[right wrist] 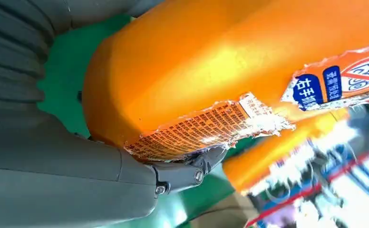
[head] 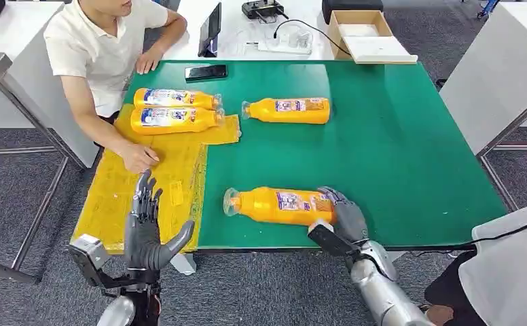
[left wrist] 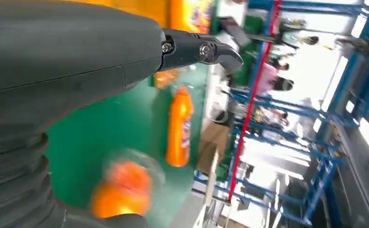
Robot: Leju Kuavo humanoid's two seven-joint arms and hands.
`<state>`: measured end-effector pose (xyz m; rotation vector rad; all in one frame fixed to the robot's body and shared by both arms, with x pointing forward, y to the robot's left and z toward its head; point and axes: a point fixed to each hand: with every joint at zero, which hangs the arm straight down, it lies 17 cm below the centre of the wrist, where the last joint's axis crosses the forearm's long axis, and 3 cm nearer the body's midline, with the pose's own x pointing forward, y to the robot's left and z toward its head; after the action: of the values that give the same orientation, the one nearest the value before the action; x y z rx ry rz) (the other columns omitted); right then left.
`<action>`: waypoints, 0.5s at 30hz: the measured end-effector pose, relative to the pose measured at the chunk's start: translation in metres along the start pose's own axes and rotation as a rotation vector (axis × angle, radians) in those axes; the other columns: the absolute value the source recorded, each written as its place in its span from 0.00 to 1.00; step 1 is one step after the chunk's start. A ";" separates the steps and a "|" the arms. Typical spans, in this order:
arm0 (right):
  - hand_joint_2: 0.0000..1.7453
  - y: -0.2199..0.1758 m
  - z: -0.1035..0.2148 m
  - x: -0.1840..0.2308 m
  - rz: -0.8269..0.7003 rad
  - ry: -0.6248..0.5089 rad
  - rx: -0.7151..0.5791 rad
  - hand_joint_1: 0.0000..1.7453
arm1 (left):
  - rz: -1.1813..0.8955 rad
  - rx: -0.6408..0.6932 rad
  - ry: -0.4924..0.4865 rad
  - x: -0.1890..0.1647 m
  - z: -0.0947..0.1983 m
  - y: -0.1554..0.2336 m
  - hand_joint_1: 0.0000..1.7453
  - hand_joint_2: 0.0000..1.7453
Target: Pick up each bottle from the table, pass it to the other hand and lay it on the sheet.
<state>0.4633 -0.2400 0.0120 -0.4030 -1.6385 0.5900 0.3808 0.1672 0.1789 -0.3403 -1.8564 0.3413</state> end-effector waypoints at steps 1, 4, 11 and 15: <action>1.00 0.000 0.004 0.011 -0.040 -0.022 -0.025 1.00 | 0.002 0.009 0.015 -0.004 0.006 0.003 0.00 1.00; 1.00 -0.005 0.009 0.040 -0.108 -0.079 -0.078 1.00 | -0.042 0.034 0.018 -0.008 0.015 0.009 0.00 1.00; 1.00 -0.008 0.017 0.093 -0.239 -0.170 -0.135 1.00 | -0.124 0.105 -0.043 0.006 0.018 0.020 0.00 1.00; 1.00 -0.006 0.019 0.104 -0.261 -0.190 -0.141 1.00 | -0.124 0.107 -0.044 0.006 0.018 0.020 0.00 1.00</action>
<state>0.4294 -0.1882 0.0980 -0.2346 -1.8862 0.3250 0.3631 0.1871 0.1707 -0.1448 -1.8847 0.3633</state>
